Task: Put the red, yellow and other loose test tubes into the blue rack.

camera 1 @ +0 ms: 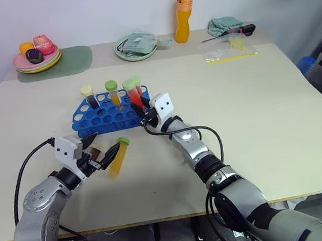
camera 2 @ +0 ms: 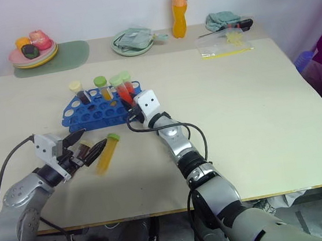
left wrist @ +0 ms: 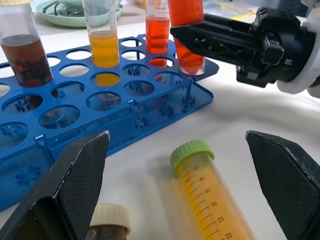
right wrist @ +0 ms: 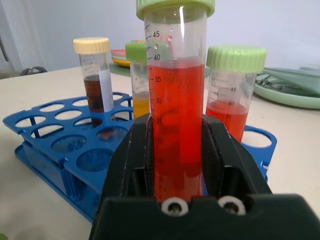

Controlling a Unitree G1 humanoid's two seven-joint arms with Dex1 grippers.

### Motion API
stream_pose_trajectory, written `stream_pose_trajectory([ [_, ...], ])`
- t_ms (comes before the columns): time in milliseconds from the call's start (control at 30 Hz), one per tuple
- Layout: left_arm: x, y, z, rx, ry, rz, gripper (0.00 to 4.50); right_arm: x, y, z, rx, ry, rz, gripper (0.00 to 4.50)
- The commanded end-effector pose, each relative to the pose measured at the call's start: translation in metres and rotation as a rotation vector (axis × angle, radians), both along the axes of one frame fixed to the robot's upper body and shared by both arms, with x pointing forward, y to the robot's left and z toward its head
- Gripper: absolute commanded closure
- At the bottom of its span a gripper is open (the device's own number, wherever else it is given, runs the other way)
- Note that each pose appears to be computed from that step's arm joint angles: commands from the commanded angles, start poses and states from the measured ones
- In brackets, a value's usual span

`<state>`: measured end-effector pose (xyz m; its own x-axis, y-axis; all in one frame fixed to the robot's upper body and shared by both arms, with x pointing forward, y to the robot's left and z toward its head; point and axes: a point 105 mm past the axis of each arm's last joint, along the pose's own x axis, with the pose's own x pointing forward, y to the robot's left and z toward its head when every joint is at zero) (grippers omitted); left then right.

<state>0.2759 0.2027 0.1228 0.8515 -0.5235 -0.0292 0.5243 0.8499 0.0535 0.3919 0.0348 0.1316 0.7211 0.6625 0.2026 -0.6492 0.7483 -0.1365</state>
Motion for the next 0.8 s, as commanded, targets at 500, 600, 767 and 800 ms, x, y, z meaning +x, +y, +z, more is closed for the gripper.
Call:
stream_pose_trajectory([
  [500, 0.002, -0.012, 0.043, 0.056, -0.039, -0.014, 0.00, -0.046, -0.064, 0.068, 0.047, -0.191, 0.097, 0.05],
  [600, 0.007, -0.014, 0.049, 0.067, 0.019, -0.001, 0.00, -0.058, -0.087, 0.063, -0.046, -0.133, 0.135, 0.05],
  [767, 0.011, -0.045, 0.057, 0.387, 0.164, -0.038, 0.00, -0.097, -0.124, 0.047, -0.324, -0.013, 0.304, 0.05],
  [800, 0.014, -0.047, 0.051, 0.407, 0.272, -0.022, 0.00, -0.108, -0.128, 0.045, -0.372, 0.022, 0.364, 0.05],
])
